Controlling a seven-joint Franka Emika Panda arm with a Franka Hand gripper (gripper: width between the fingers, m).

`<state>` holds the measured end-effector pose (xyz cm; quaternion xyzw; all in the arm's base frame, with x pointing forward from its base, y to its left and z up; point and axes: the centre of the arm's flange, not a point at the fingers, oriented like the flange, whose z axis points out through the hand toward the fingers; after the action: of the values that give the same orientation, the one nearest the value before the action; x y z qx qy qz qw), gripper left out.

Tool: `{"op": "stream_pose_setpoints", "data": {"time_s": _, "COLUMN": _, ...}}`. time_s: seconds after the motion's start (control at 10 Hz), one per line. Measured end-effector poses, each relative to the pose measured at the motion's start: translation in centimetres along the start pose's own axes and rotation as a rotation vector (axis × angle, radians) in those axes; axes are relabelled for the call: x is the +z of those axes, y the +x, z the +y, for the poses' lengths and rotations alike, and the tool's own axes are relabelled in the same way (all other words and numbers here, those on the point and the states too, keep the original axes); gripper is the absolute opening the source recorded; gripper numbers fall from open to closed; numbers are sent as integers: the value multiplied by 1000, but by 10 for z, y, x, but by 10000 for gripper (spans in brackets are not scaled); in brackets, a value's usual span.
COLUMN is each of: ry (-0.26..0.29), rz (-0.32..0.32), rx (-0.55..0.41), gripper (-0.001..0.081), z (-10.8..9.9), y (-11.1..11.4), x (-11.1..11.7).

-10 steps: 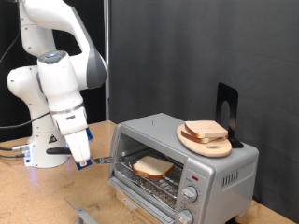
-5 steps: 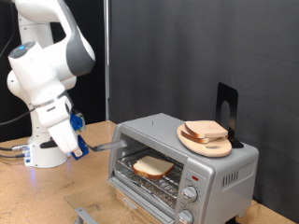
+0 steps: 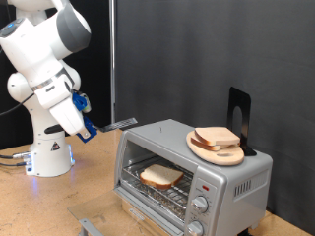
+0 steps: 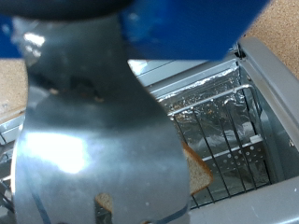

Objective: Make a piece of toast with the oven

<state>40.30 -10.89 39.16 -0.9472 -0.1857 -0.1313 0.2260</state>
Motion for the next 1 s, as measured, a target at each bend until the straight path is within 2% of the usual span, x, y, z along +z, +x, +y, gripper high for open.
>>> {"op": "stream_pose_setpoints", "data": {"time_s": 0.2, "ry": 19, "rz": 28, "rx": 14, "gripper": 389, "z": -5, "y": 2, "x": 7}}
{"op": "stream_pose_setpoints", "data": {"time_s": 0.3, "ry": 36, "rz": 53, "rx": 18, "gripper": 389, "z": -16, "y": 8, "x": 14}}
{"op": "stream_pose_setpoints", "data": {"time_s": 0.6, "ry": 54, "rz": 72, "rx": 4, "gripper": 389, "z": -59, "y": 35, "x": 37}}
{"op": "stream_pose_setpoints", "data": {"time_s": 1.0, "ry": 40, "rz": 69, "rx": -37, "gripper": 389, "z": -120, "y": 66, "x": 63}}
